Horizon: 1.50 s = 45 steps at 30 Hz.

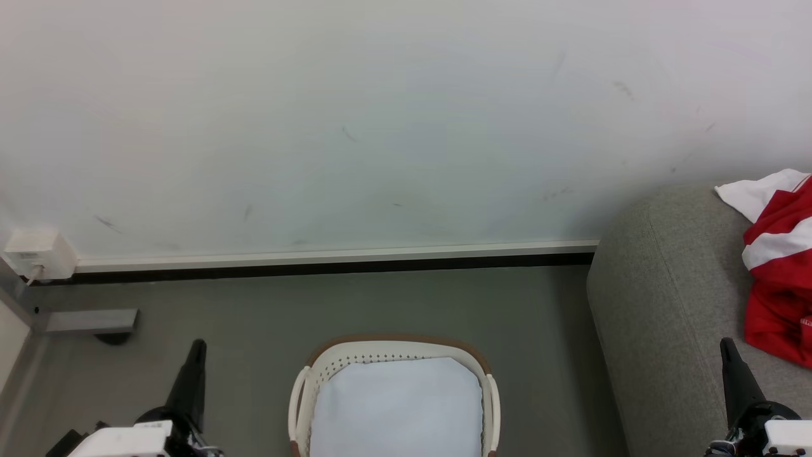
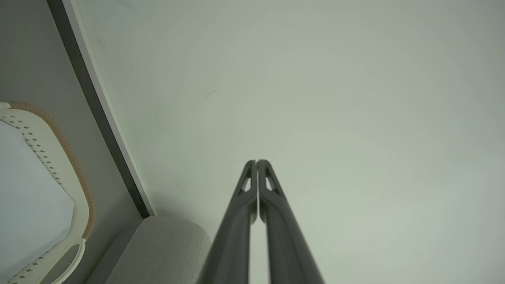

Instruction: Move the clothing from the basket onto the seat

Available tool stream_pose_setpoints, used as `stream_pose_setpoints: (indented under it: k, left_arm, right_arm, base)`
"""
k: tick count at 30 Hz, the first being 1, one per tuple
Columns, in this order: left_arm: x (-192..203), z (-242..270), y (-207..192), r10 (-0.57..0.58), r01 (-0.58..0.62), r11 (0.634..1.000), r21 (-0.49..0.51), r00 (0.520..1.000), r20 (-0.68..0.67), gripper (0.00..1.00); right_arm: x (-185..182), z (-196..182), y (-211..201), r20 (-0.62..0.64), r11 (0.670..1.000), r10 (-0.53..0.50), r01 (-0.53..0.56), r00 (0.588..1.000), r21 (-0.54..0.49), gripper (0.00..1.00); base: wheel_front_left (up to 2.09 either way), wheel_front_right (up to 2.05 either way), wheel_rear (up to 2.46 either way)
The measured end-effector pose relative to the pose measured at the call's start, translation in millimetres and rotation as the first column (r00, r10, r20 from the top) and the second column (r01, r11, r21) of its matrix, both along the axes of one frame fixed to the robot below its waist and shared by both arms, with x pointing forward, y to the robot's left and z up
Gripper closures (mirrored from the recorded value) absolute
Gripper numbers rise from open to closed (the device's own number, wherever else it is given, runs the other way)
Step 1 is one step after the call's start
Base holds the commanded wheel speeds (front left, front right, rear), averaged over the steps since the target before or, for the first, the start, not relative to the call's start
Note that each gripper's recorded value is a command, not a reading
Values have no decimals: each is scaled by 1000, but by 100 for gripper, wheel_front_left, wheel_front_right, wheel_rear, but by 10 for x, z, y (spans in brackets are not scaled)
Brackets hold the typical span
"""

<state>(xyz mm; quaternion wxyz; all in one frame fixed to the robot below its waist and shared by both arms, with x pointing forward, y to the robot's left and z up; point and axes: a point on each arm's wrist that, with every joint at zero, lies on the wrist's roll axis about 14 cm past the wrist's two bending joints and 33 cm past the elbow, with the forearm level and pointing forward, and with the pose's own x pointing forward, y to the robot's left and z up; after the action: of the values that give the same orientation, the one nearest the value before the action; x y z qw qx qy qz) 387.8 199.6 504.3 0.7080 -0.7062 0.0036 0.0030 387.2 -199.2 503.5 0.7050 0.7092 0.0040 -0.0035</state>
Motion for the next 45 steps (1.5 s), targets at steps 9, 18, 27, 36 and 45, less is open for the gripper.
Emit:
stream_pose_setpoints:
  k: [9,18,27,36,45]
  left_arm:
    - [0,0,0,0,0,1000,0,1000,0,100]
    - [0,1,0,0,0,1000,0,1000,0,100]
    - [0,1,0,0,0,1000,0,1000,0,100]
    - [0,2,0,0,0,1000,0,1000,1,100]
    - [0,1,0,0,0,1000,0,1000,0,100]
  right_arm:
    - [0,0,0,0,1000,0,0,1000,0,100]
    - [0,1,-1,0,1000,0,0,1000,0,100]
    - [0,0,-1,0,1000,0,0,1000,0,100]
    - [0,0,-1,0,1000,0,0,1000,0,100]
    - [0,0,-1,0,1000,0,0,1000,0,100]
  base:
    - [0,0,0]
    - [0,0,0]
    - [0,0,0]
    - [0,0,0]
    - [0,0,0]
